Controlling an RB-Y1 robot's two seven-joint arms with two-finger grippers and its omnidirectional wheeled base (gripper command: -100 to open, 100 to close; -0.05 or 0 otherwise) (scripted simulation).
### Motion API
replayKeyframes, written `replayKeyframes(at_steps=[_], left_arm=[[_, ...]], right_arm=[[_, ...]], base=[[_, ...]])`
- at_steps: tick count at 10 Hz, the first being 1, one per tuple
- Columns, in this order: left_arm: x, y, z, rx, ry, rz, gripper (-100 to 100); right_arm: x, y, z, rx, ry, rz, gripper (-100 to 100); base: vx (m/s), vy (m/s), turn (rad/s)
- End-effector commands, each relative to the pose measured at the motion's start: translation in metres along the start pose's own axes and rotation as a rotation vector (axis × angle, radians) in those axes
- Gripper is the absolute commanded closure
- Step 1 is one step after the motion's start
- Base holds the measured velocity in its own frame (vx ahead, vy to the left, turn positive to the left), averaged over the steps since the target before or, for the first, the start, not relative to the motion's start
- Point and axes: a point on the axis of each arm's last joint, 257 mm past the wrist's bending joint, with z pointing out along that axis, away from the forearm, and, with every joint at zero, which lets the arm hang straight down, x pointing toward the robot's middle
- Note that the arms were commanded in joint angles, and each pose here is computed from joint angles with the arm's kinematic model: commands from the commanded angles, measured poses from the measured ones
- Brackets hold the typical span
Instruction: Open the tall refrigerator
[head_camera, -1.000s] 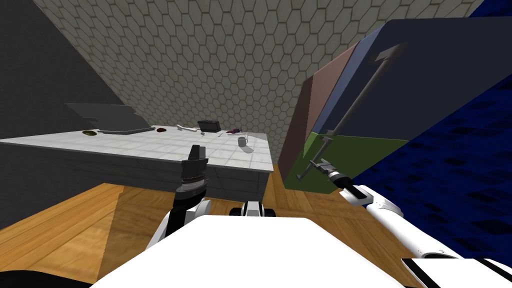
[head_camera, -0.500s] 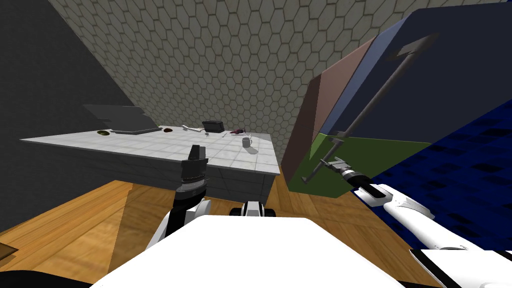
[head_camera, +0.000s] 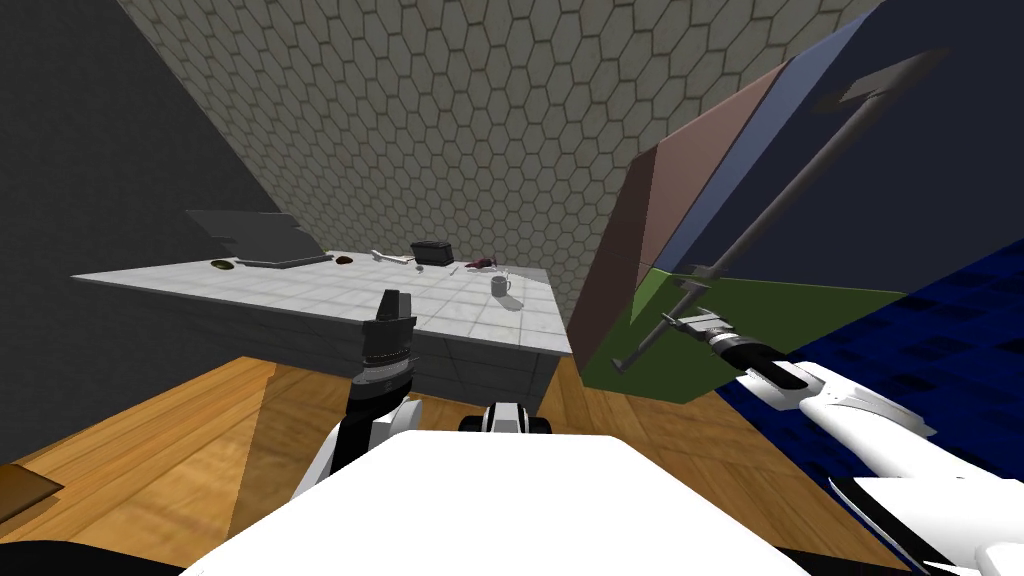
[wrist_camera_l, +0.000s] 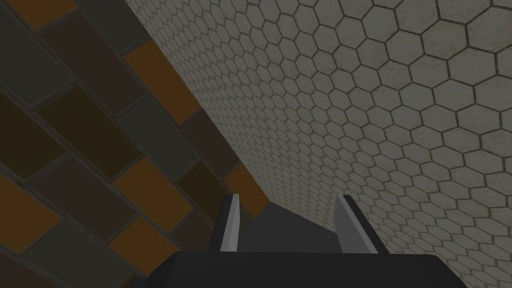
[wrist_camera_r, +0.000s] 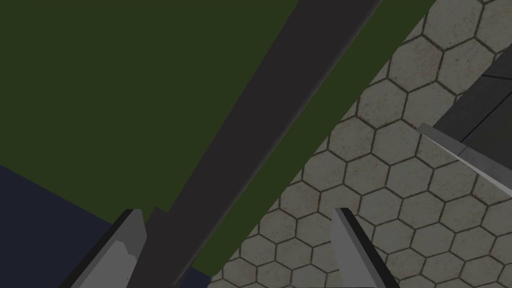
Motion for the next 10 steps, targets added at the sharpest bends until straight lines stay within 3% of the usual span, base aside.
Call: replayKeyframes(at_steps=[1, 2, 3, 4, 5, 6, 8, 10], left_arm=[[0.000, 0.000, 0.000, 0.000, 0.000, 0.000, 0], [0.000, 0.000, 0.000, 0.000, 0.000, 0.000, 0], [0.000, 0.000, 0.000, 0.000, 0.000, 0.000, 0], [0.000, 0.000, 0.000, 0.000, 0.000, 0.000, 0], [0.000, 0.000, 0.000, 0.000, 0.000, 0.000, 0], [0.000, 0.000, 0.000, 0.000, 0.000, 0.000, 0], [0.000, 0.000, 0.000, 0.000, 0.000, 0.000, 0], [0.000, 0.000, 0.000, 0.000, 0.000, 0.000, 0]], right_arm=[[-0.009, -0.027, -0.004, 0.037, 0.003, -0.066, -100], [-0.002, -0.032, -0.007, 0.048, 0.018, -0.066, -100], [-0.006, -0.053, -0.010, 0.076, 0.028, -0.104, -100], [-0.005, -0.053, -0.011, 0.078, 0.030, -0.104, -100], [-0.008, -0.071, -0.014, 0.102, 0.038, -0.135, -100], [-0.008, -0.071, -0.014, 0.102, 0.038, -0.135, -100], [-0.015, -0.096, -0.019, 0.138, 0.050, -0.181, -100], [-0.013, -0.100, -0.020, 0.144, 0.055, -0.184, -100]], base=[[0.028, 0.062, 0.018], [0.008, 0.022, 0.001], [0.014, 0.029, 0.040], [0.015, 0.026, 0.017], [0.011, 0.026, -0.010], [0.000, 0.021, 0.004], [0.004, 0.016, -0.010], [-0.003, 0.018, 0.016]])
